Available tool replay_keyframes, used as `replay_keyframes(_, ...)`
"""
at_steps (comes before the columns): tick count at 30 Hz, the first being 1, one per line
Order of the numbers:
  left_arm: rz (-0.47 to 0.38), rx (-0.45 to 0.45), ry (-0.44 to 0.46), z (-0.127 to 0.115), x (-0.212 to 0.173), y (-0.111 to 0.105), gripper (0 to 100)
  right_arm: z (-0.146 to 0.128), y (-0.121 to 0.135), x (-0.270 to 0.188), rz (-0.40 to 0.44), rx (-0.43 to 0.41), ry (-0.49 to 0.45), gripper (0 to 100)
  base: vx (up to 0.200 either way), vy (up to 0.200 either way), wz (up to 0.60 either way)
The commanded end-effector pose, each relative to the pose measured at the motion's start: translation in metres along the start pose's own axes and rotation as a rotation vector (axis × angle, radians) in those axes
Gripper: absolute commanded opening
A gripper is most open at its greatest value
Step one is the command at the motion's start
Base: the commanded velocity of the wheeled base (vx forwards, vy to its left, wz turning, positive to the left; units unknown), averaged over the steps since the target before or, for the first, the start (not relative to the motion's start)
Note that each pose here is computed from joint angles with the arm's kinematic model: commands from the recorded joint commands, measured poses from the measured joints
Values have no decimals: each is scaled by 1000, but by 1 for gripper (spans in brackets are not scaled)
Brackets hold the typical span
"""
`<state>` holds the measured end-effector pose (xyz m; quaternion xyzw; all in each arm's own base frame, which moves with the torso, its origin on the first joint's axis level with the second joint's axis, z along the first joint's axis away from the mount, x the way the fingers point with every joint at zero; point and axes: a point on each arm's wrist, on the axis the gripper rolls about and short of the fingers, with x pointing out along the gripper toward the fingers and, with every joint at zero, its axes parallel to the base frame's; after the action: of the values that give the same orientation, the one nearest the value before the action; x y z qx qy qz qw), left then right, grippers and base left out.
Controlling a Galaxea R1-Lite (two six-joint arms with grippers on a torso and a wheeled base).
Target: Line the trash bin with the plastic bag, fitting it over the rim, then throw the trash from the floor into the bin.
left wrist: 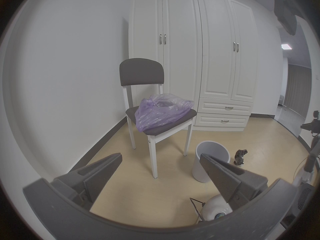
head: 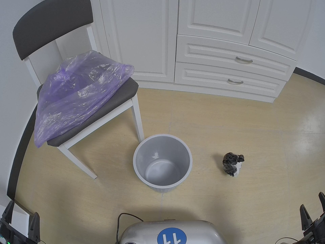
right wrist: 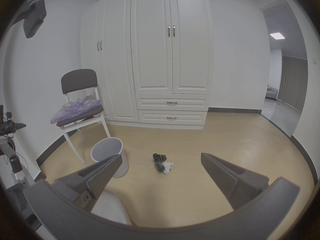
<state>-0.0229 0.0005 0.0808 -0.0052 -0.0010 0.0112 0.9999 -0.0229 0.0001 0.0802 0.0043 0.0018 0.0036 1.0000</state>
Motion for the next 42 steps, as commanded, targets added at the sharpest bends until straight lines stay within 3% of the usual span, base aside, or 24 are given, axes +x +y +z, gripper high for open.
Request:
replay_keyframes(1,1,0,5,-5,0,0,100,-5,0,0,0,-1,1,100,0,0,0)
replay_keyframes(27,-7,24,2,-5,0,0,100,-5,0,0,0,-4,-1,100,0,0,0)
replay_keyframes(35,-32,53,0,-5,0,-1,100,-5,0,0,10,-67,2,100,0,0,0)
replay_keyframes(41,-33,46,-6,-5,0,-1,100,-5,0,0,11,-65,-4,100,0,0,0)
replay_keyframes(42,-18,10,2,-5,0,0,100,-4,0,0,14,-53,-7,100,0,0,0)
